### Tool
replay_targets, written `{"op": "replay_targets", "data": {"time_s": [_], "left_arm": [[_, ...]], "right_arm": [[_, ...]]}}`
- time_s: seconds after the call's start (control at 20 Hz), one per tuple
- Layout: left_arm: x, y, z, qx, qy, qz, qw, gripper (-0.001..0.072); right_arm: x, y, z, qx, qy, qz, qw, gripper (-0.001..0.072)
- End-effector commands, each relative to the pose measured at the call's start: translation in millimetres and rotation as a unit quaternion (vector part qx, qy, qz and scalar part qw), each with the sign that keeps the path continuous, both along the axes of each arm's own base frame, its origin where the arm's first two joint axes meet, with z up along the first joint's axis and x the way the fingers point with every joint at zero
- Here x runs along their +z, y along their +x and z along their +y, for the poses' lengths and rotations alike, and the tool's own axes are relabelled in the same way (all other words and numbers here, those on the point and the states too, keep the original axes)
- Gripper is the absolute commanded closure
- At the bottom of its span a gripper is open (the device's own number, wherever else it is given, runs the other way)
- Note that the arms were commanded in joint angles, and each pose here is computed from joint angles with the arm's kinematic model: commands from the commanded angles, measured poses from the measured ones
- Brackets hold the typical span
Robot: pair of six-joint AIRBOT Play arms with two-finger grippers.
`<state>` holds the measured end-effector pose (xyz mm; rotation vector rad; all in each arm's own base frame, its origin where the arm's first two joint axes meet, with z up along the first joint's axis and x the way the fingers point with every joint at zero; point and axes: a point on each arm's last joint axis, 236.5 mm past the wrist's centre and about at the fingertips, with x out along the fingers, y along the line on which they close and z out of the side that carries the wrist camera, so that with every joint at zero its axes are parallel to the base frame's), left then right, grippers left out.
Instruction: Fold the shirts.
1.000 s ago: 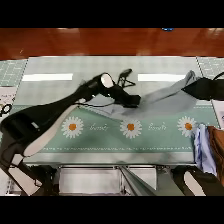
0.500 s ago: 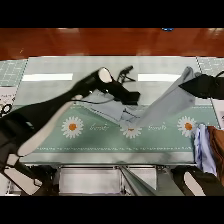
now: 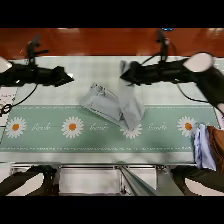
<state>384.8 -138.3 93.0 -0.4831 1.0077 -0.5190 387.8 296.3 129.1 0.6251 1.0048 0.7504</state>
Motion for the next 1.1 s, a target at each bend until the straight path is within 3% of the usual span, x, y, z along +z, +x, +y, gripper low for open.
{"op": "replay_targets", "data": {"time_s": [0.0,0.4,1.05], "left_arm": [[-12,-35,54,0.064,0.013,-0.008,0.998,0.069],[-54,-61,57,0.078,0.003,0.033,0.996,0.069],[-51,-54,59,0.089,0.0,0.021,0.996,0.069]], "right_arm": [[-35,22,79,0.033,0.018,0.021,0.999,0.0689],[-81,35,147,0.068,0.031,0.061,0.995,0.0689],[-111,52,128,0.039,-0.021,0.062,0.997,0.0689]]}}
